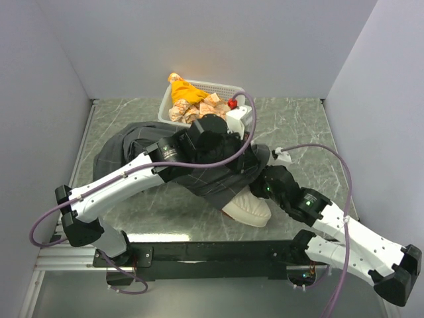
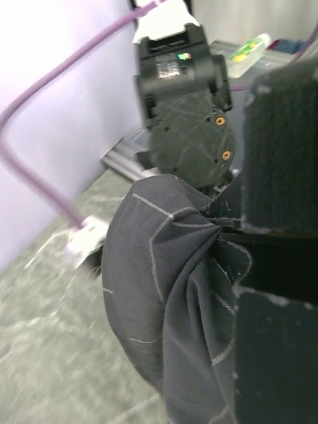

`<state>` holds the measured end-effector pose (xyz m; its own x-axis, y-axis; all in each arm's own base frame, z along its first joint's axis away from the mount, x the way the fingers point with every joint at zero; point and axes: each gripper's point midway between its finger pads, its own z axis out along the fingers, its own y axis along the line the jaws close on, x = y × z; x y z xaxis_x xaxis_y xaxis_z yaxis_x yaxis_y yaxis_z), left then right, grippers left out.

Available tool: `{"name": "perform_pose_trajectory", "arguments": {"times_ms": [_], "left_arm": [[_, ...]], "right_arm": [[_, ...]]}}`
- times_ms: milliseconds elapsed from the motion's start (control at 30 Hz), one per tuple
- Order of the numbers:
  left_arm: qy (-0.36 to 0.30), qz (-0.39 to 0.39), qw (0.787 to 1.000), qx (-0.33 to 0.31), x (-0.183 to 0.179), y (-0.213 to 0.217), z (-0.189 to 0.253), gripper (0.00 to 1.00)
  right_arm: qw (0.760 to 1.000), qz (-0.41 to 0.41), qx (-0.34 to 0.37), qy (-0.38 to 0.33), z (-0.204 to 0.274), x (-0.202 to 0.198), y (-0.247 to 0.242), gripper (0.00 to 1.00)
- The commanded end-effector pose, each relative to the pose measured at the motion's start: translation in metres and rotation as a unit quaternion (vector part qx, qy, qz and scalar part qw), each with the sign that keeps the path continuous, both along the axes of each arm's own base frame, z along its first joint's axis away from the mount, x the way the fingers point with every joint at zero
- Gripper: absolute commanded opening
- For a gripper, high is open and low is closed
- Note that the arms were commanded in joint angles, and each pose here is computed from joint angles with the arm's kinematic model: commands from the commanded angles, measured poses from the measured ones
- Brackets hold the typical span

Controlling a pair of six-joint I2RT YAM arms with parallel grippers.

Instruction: Put the pillow into the pillowcase

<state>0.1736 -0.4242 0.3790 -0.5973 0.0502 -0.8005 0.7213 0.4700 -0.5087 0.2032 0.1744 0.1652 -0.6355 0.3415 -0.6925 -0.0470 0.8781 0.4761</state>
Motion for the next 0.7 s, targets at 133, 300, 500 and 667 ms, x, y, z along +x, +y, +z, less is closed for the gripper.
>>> {"name": "perform_pose_trajectory", "arguments": {"times_ms": [133, 300, 500, 667], "left_arm": [[0.01, -0.003, 0.998, -0.059, -0.017, 0.022, -0.001, 0.01], [0.037, 0.077, 0.99, -0.107, 0.012, 0.076, 0.004, 0.01], [0.023, 0.102, 0.986, -0.127, 0.018, 0.113, 0.029, 0.01], [0.002, 0.114, 0.983, -0.145, 0.02, 0.129, 0.058, 0.01]], "right_arm": [[0.997, 0.009, 0.04, -0.068, 0.06, 0.044, 0.029, 0.55], [0.997, 0.033, 0.045, -0.062, 0.043, 0.042, 0.022, 0.77], [0.996, 0.007, -0.005, -0.084, 0.039, 0.033, -0.01, 1.0], [0.99, -0.02, -0.028, -0.136, 0.074, 0.029, -0.04, 1.0]]}}
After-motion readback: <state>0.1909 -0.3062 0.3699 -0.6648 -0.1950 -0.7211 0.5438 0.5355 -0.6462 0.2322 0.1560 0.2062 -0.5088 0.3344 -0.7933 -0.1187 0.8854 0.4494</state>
